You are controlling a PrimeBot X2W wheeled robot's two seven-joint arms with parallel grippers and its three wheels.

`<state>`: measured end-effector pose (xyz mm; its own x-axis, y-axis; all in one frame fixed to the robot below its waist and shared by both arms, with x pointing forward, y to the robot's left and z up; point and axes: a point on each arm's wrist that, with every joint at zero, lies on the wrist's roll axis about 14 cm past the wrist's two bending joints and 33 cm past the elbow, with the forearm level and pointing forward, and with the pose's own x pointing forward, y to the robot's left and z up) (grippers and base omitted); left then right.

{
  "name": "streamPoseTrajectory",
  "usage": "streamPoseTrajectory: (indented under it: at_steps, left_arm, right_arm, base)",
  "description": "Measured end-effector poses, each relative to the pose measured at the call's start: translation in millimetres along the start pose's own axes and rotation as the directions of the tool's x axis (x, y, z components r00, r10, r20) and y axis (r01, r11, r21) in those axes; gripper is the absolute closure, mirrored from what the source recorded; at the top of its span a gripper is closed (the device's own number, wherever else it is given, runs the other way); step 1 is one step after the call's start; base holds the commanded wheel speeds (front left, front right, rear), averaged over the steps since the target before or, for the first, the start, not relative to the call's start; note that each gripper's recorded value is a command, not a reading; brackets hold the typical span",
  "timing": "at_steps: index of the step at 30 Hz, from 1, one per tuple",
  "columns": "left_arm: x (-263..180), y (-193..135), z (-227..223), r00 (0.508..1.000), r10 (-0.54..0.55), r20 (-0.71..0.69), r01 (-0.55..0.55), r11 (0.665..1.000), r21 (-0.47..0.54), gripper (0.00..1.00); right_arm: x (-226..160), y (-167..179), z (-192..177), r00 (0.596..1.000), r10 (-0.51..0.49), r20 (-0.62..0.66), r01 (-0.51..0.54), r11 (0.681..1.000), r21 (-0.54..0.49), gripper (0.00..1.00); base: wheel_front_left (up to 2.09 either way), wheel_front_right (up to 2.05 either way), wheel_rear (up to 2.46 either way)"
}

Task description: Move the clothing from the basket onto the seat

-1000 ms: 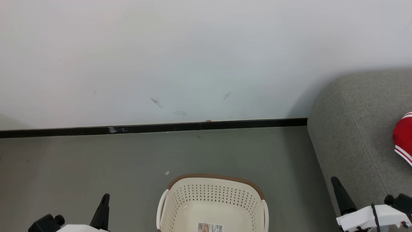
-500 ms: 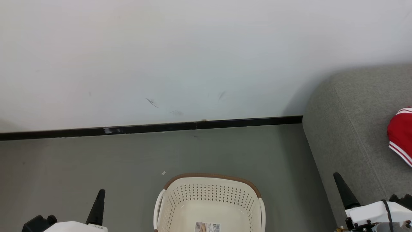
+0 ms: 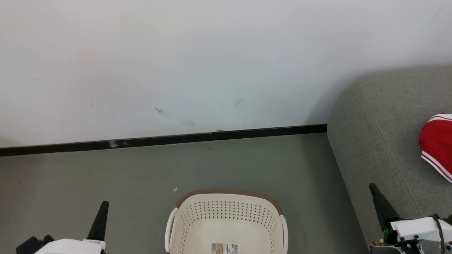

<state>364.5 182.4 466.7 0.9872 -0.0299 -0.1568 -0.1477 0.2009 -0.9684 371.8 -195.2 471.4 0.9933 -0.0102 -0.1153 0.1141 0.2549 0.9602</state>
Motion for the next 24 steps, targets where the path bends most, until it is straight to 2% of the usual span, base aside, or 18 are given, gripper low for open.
streamPoseTrajectory:
  at_steps: [7, 17, 24]
  left_arm:
    - [2.0, -1.8, 0.7, 1.0, -0.016, 0.003, 0.016, 0.996, -0.087, 1.0]
    - [8.1, -11.1, 5.5, 0.998, -0.06, 0.012, 0.061, 0.978, -0.2, 1.0]
    - [8.5, -11.1, 6.2, 0.998, -0.06, 0.015, 0.062, 0.976, -0.208, 1.0]
  right_arm:
    - [-0.5, 0.4, 4.6, 1.0, 0.005, 0.01, -0.006, 0.995, 0.104, 1.0]
    - [1.2, 5.9, 13.7, 0.999, 0.029, 0.03, -0.036, 0.966, 0.255, 1.0]
    - [3.4, 9.4, 15.1, 0.999, 0.039, 0.034, -0.046, 0.965, 0.258, 1.0]
  base:
    - [0.0, 0.0, 0.0]
    - [0.0, 0.0, 0.0]
    - [0.0, 0.0, 0.0]
